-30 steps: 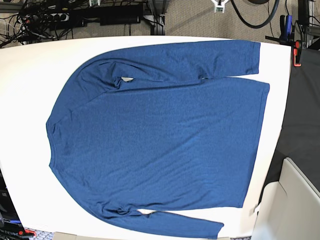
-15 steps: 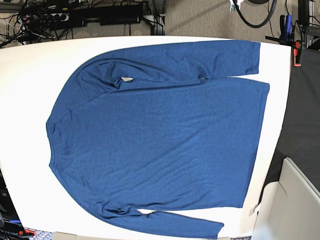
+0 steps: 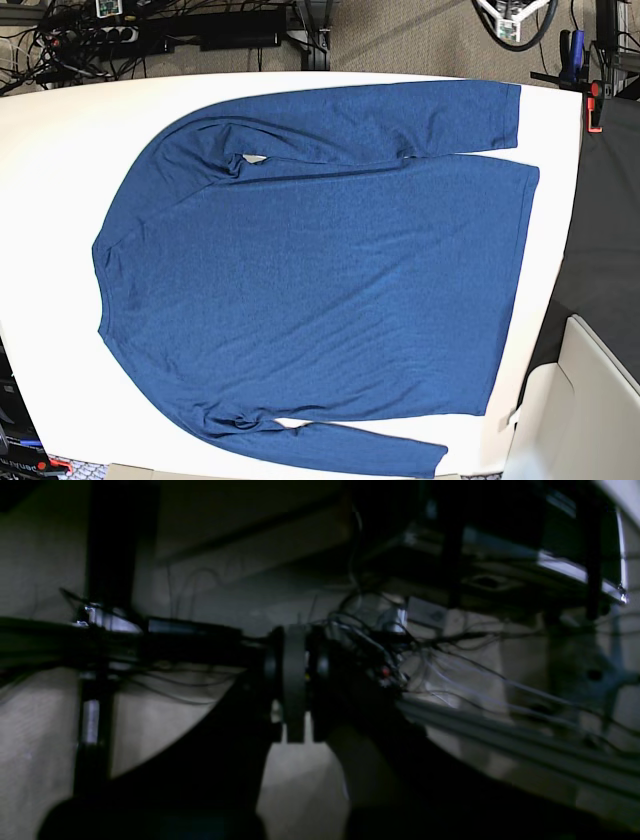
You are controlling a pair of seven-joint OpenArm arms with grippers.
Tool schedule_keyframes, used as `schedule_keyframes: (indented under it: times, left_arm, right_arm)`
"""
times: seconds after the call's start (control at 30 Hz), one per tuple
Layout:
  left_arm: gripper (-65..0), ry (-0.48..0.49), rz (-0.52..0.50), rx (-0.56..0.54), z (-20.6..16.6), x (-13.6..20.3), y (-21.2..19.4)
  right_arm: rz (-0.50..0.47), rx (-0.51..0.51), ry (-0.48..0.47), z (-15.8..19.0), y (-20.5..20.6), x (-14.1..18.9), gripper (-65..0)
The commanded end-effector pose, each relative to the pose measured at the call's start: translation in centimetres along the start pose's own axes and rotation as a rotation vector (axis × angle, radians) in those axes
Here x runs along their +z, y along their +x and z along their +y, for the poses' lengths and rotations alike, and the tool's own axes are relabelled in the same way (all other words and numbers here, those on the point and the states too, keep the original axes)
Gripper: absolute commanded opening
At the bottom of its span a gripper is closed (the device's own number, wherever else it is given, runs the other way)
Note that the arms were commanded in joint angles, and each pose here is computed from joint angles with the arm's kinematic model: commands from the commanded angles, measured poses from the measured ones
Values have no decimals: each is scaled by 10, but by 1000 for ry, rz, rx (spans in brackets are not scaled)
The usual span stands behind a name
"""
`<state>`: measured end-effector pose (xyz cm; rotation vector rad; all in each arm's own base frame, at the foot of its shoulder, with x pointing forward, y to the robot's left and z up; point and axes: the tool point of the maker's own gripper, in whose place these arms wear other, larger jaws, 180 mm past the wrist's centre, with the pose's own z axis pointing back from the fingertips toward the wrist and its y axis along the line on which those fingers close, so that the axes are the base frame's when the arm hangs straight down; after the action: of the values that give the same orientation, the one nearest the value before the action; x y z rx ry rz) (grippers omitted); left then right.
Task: Fold the T-shirt properly
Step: 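Lower both grippers from rest toward the shirt's shoulder corners, then grasp the shirt's shoulder corners with the left and right grippers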
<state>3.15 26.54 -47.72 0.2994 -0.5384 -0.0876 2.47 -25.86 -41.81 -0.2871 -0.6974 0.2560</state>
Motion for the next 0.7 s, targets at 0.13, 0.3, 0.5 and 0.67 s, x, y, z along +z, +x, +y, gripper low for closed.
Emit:
schedule_keyframes:
  times: [0.13,0.3,0.5,0.67]
  left_arm:
    - [-650,25,-143,-18,11,16,55]
    - [-650,34,-223,-17,14,36,109]
    - [-650,34,-294,-11,12,48,144]
    - [-635,20,-313,6,5,41,160]
  right_arm:
    - [-136,22,-25,-13,51,13,-650]
    - [-214,30,-46,-21,90,22,-650]
    - [-250,27,-67,-27,112,17,-650]
    - [-292,20,-88,-32,126,11,-614]
